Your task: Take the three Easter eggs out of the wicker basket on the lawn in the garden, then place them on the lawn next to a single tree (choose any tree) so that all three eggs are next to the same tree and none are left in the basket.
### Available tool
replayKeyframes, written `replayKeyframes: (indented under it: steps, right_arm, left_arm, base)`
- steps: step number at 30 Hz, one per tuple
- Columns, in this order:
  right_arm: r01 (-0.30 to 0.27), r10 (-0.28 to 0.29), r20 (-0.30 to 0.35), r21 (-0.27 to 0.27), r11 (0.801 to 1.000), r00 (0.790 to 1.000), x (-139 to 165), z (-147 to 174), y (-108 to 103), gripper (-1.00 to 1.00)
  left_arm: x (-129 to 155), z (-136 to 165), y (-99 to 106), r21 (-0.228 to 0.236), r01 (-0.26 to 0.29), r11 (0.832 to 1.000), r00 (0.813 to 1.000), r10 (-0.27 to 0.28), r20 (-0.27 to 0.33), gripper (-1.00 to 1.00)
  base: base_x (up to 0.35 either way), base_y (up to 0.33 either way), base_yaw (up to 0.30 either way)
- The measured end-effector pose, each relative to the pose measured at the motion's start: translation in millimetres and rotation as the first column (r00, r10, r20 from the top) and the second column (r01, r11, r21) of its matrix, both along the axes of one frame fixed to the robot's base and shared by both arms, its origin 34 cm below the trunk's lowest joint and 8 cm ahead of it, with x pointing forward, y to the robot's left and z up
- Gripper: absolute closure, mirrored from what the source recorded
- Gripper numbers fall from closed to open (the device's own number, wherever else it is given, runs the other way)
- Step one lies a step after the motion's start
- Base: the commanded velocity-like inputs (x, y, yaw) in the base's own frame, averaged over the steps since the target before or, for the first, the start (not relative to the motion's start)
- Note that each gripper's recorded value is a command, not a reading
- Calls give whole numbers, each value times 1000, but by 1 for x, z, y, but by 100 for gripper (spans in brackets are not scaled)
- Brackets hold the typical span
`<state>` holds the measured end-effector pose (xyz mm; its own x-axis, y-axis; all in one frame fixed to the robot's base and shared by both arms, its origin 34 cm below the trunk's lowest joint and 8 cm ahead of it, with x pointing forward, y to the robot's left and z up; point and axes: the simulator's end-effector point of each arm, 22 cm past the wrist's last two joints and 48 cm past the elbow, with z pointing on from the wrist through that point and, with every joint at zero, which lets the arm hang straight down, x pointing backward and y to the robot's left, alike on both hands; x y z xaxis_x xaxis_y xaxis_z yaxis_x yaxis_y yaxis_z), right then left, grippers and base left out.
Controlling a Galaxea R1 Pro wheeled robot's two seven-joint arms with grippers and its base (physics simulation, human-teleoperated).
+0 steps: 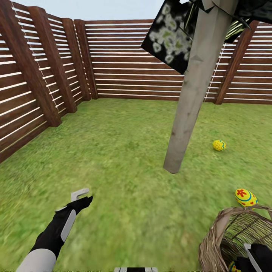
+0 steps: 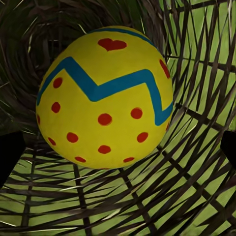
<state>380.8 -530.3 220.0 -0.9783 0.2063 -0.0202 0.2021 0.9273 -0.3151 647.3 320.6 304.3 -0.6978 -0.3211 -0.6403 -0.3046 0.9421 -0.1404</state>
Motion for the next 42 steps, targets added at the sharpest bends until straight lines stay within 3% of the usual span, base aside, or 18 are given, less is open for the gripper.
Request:
replayKeyframes:
  steps: [8,26,42]
  right_arm:
    - [-1,1,-2,-8,1000,1000,0,0,-5,-100]
    - [-3,3,6,-10,1000,1000,3,2,-6,-100]
    - [-3,3,-24,-10,1000,1000,-5,-7,-6,-100]
  left_arm:
    - [0,-8,-32,-40,9,999,1000,-9,-7,-100]
    - [3,-5,-22,-44,-32,999,999,32,21,-100]
    - [-9,-31,-27,-48,-31,998,999,30,-22,-100]
  base:
    - [0,0,0]
    - [145,0,0]
    - [30,0,0]
